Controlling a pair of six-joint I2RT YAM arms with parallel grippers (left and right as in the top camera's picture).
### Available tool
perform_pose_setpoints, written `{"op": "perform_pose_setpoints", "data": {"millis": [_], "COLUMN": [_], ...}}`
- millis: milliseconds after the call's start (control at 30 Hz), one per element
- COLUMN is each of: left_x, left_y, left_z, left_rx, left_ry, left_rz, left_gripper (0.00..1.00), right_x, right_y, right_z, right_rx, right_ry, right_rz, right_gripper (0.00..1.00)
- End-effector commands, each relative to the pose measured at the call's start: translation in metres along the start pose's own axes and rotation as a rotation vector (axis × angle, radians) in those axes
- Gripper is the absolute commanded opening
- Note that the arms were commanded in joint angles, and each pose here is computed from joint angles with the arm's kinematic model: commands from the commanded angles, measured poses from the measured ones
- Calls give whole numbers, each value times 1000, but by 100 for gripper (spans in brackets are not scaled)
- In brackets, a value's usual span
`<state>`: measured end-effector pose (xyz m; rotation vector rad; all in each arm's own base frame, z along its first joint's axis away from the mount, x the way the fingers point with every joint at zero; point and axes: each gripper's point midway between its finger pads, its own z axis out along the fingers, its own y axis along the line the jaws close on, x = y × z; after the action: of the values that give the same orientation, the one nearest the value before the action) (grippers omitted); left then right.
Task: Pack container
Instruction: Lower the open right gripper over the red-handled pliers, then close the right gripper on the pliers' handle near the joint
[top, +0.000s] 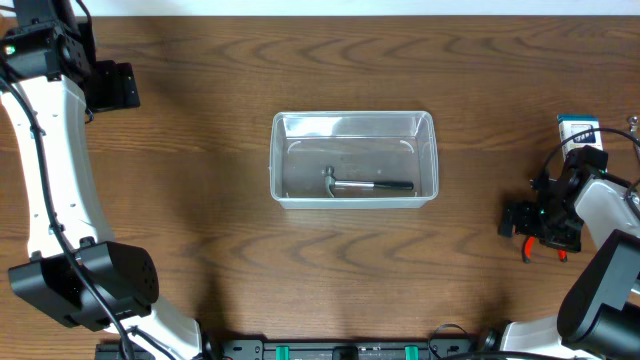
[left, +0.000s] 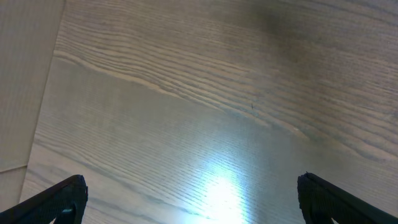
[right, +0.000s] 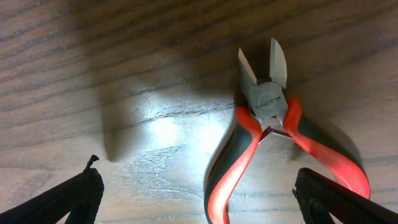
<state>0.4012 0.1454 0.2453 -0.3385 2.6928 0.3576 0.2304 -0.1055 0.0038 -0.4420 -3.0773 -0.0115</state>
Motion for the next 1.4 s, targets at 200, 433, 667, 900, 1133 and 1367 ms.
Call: {"op": "perform_pose_setpoints", "data": {"millis": [200, 433, 667, 900, 1133, 1367], "left_x": [-1, -1, -1, -1, -1, -1], "left_y": [3, 3, 3, 3, 3, 3], "left_z": [-3, -3, -3, -3, -3, -3], "left_rx": [-10, -10, -10, -10, -10, -10], "left_ry": [-7, -7, -7, -7, -7, -7], "left_rz": [1, 1, 1, 1, 1, 1], "left_gripper": [98, 98, 98, 98, 98, 98], "right_x": [3, 5, 6, 6, 8, 7], "right_y": [-2, 7, 10, 10, 11, 9], "right_z": [4, 9, 9, 11, 14, 14], "right_rx": [18, 18, 19, 20, 19, 29], "right_ry": [15, 20, 21, 18, 18, 15], "right_rz": [-18, -54, -66, -63, -60, -60], "right_gripper": [99, 99, 99, 99, 99, 99]}}
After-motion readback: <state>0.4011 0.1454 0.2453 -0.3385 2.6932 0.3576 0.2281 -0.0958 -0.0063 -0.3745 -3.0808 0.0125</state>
